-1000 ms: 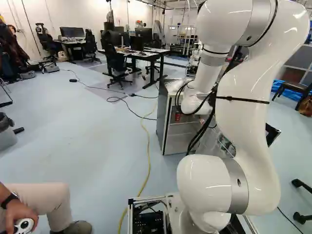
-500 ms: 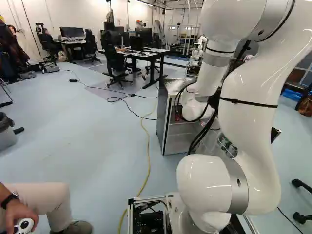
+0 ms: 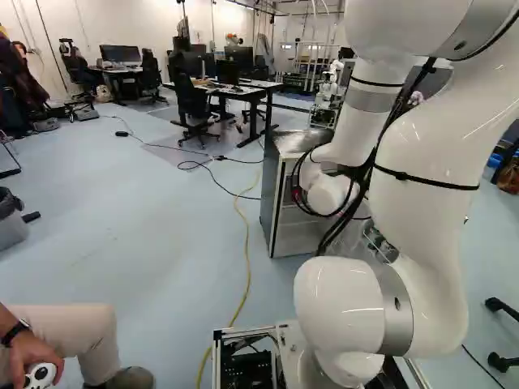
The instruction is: Grab a drink from the fridge
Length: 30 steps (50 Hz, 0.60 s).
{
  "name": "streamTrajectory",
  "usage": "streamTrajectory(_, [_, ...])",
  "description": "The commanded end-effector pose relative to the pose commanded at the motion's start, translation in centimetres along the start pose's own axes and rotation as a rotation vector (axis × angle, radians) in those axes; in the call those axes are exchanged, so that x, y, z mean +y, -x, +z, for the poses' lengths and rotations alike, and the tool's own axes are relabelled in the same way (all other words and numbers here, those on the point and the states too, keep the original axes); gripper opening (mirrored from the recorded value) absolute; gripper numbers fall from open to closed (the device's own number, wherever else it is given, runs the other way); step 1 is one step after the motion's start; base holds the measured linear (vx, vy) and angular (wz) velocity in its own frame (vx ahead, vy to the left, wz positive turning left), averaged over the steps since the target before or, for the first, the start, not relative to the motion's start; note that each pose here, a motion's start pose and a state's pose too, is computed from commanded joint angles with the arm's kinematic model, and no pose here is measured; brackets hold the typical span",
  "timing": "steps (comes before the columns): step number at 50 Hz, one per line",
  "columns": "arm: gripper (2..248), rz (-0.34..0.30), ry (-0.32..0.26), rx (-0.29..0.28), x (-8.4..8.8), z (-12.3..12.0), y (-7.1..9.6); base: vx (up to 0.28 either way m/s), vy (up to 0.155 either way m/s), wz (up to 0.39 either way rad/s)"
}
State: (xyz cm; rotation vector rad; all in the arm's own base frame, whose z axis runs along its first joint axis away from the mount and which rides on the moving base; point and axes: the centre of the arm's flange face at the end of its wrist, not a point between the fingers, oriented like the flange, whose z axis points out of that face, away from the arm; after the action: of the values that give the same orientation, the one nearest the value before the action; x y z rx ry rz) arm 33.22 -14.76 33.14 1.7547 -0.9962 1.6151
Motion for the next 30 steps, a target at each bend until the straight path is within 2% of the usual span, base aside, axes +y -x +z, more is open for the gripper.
streamTrajectory(17, [247, -0.047, -0.178, -0.010, 0.1, -2.5, 0.1, 0.000, 0.000, 0.000])
streamTrajectory(30, [247, -0.085, -0.310, -0.026, -0.8, -3.1, 0.5, 0.000, 0.000, 0.000])
